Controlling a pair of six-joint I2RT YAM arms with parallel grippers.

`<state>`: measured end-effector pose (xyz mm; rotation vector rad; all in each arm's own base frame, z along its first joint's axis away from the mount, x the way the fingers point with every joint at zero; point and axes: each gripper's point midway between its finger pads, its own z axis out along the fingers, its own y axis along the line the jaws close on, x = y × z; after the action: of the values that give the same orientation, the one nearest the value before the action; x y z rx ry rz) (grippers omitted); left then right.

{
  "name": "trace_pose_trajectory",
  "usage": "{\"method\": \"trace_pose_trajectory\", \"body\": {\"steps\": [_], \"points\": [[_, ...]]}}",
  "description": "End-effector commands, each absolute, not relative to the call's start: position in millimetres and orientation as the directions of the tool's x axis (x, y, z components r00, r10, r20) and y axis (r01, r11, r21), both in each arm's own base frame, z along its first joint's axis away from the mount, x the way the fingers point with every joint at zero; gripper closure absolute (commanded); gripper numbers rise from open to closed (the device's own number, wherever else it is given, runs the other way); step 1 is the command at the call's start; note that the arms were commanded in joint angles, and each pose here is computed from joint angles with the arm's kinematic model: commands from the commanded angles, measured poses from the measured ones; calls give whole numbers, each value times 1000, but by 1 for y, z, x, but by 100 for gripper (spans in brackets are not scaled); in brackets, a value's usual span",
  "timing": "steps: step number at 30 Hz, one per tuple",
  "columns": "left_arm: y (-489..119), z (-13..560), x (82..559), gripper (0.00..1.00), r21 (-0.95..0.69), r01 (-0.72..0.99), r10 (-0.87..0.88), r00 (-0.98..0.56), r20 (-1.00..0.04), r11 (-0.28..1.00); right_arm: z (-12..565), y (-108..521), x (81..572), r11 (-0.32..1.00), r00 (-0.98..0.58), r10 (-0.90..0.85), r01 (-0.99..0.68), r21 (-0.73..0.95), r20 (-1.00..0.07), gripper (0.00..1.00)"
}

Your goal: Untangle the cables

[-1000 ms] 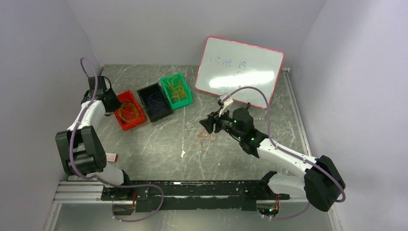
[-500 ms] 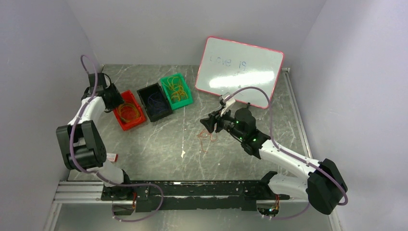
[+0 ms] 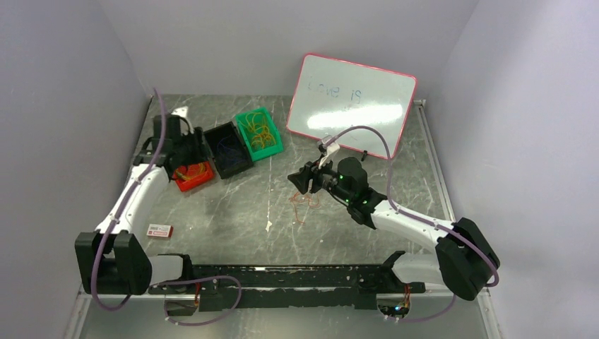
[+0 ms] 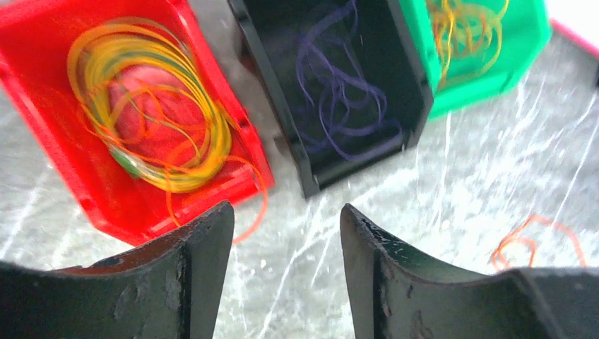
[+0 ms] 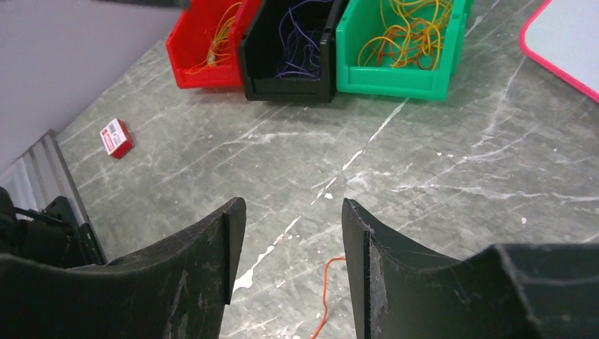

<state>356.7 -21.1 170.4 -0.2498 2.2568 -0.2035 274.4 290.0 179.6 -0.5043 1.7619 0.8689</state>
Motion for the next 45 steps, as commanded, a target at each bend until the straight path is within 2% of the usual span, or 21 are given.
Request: {"method": "trace_pose_trajectory", "body": {"steps": [1,6,12,17,24,30,36,41,45], "points": [[-33,132,326,36,-102,-76,-125,-745,-656,992,194,296,274,619,-335,125,-709,338,-934,44],[-22,97,316,34,79,-102,-41,-828,-559,992,191,293,273,628,-335,105,-708,324,-936,44],[-16,95,318,34,205,-102,28,-836,-548,974,188,285,272,653,-328,92,-693,306,-940,43],[-9,91,322,41,260,-102,55,-844,-533,960,183,280,269,665,-347,93,-676,318,-933,43],[1,85,330,47,333,-106,85,-855,-511,937,157,239,280,831,-430,118,-451,326,-895,43],[4,84,340,60,359,-116,92,-853,-513,926,147,228,272,846,-465,134,-406,345,-875,43],[9,90,351,77,398,-115,115,-853,-509,910,120,199,271,914,-529,192,-210,346,-827,43],[25,95,359,87,444,-143,120,-850,-514,884,116,200,270,916,-547,186,-204,345,-816,43],[45,99,372,91,404,-200,59,-837,-544,893,119,203,272,915,-543,173,-221,339,-822,43]]}}
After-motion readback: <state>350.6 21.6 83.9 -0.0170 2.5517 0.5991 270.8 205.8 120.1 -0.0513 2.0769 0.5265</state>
